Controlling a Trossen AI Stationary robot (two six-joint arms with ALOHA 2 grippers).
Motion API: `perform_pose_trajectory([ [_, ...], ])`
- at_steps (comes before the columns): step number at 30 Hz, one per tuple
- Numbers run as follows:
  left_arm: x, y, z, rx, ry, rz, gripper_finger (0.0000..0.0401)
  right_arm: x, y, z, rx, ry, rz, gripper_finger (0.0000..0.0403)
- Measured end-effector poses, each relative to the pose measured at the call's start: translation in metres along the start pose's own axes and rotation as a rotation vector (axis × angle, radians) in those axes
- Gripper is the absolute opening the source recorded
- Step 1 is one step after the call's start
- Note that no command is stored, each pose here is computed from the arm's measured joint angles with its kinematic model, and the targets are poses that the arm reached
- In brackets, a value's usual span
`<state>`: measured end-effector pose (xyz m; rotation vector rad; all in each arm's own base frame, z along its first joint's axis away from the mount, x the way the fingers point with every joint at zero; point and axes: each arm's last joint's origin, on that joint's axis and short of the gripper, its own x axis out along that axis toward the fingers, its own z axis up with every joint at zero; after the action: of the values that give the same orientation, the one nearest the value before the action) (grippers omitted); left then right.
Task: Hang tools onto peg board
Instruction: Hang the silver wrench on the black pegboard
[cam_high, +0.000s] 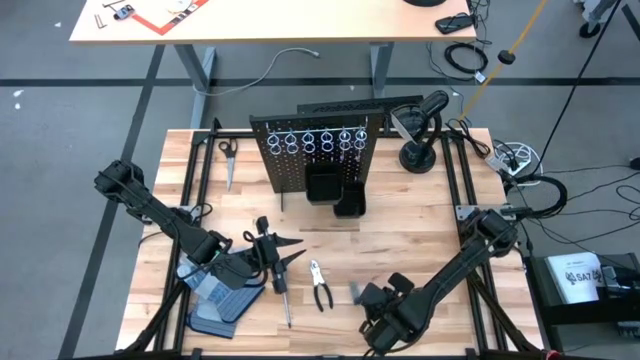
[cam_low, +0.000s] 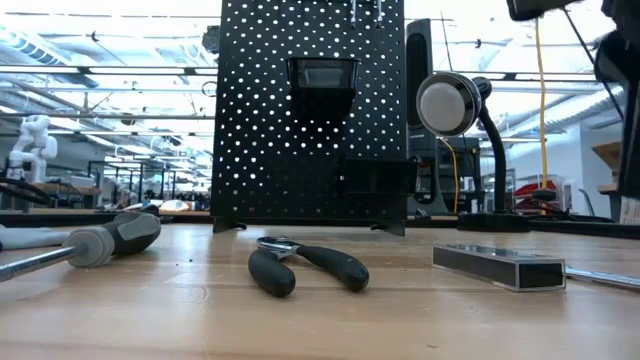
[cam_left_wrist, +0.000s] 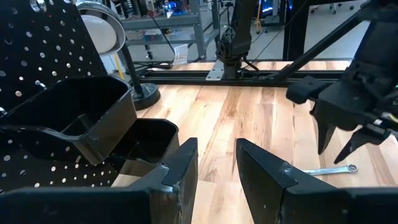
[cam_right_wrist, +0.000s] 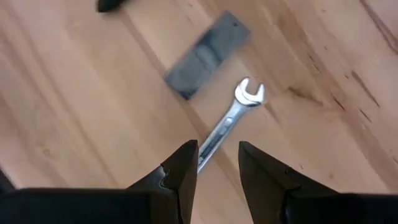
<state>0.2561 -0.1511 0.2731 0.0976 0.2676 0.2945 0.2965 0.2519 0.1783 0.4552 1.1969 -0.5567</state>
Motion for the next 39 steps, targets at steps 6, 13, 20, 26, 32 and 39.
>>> perform_pose_trajectory([
  [6, 0.0, 0.0, 0.0, 0.0, -0.001, -0.001, 0.0121, 0.024, -0.01, -0.004, 0.081, 0.094, 0.003, 0.011],
  [13, 0.0, 0.0, 0.0, 0.0, -0.001, -0.001, 0.0121, 0.038, -0.008, 0.0, 0.103, 0.1, 0.133, 0.0109],
  [20, 0.0, 0.0, 0.0, 0.0, 0.0, -0.001, 0.0121, 0.039, -0.01, 0.005, 0.073, 0.128, 0.126, 0.0108],
  [26, 0.0, 0.0, 0.0, 0.0, 0.0, 0.0, 0.0121, 0.042, -0.02, 0.008, 0.02, 0.157, 0.034, 0.0084],
  [32, 0.0, 0.0, 0.0, 0.0, 0.0, 0.0, 0.0121, 0.044, -0.027, 0.014, -0.116, 0.178, -0.005, 0.0057],
  [39, 0.0, 0.0, 0.0, 0.0, 0.0, 0.0, 0.0121, 0.048, -0.031, 0.025, -0.209, 0.204, 0.009, 0.0053],
])
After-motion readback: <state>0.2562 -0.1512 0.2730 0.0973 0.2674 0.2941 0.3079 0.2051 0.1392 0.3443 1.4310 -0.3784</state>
